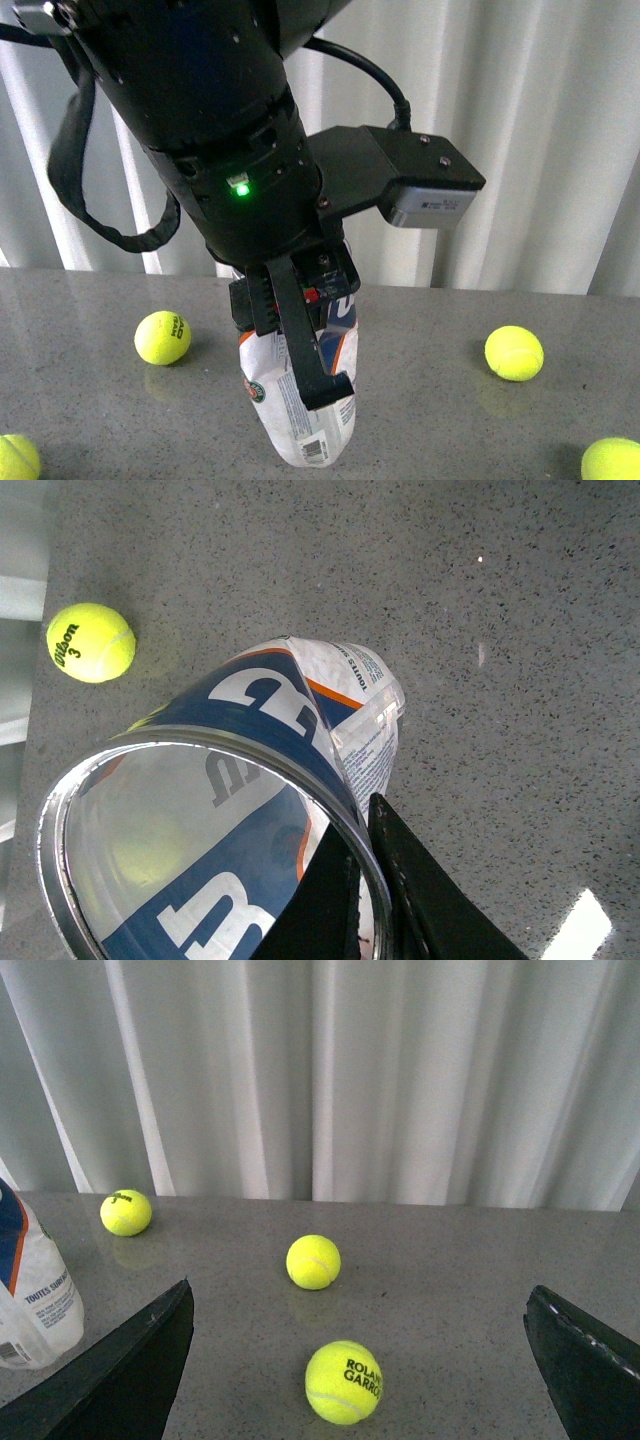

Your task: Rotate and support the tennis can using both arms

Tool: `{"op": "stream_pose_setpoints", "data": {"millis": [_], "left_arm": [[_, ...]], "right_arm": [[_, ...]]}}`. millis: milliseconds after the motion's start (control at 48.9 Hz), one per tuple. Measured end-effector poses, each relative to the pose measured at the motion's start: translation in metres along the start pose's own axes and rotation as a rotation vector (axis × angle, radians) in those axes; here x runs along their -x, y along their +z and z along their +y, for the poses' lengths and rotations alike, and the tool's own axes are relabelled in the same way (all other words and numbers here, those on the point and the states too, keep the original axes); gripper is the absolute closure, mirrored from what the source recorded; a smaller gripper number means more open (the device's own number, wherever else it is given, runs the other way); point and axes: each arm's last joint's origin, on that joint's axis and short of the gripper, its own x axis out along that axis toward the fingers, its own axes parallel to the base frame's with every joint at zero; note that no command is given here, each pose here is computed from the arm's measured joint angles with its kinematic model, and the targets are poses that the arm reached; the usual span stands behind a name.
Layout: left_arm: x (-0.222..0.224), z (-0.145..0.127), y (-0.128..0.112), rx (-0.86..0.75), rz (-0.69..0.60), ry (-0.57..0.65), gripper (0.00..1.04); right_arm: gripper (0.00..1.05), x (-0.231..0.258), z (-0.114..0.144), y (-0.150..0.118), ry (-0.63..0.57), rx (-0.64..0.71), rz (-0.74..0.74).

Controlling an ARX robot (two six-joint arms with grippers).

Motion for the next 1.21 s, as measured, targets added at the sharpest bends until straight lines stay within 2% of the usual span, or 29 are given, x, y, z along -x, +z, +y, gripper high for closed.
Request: {"op": "stream_pose_setpoints", "data": {"millis": [327, 573, 614, 757, 880, 1167, 1208], "left_arm": [[-0.034, -0.011, 0.002, -0.022, 0.034, -0.042, 1.01], [-0.037, -0.013, 0.003, 0.003, 0.010, -0.050, 1.01], [-0.038, -0.013, 0.003, 0.010, 0.009, -0.046, 0.99], [-0.038, -0.013, 0.003, 0.032, 0.005, -0.050, 0.74], [-0.037, -0.014, 0.004, 0.041, 0.000, -0.064, 0.58], [-0.018, -0.012, 0.009, 0.064, -0.035, -0.078, 0.08], [-0.014, -0.011, 0.010, 0.067, -0.045, -0.073, 0.05]], "right_arm": [[0.07, 0.000, 0.000, 0.000, 0.000, 0.000, 0.000], [0.07, 0.000, 0.000, 0.000, 0.000, 0.000, 0.000], [0.07, 0.000, 0.000, 0.000, 0.000, 0.000, 0.000], [0.07, 0.000, 0.000, 0.000, 0.000, 0.000, 0.000], [0.07, 0.000, 0.000, 0.000, 0.000, 0.000, 0.000], [0.07, 0.000, 0.000, 0.000, 0.000, 0.000, 0.000], [0.07, 0.000, 0.000, 0.000, 0.000, 0.000, 0.000]]}}
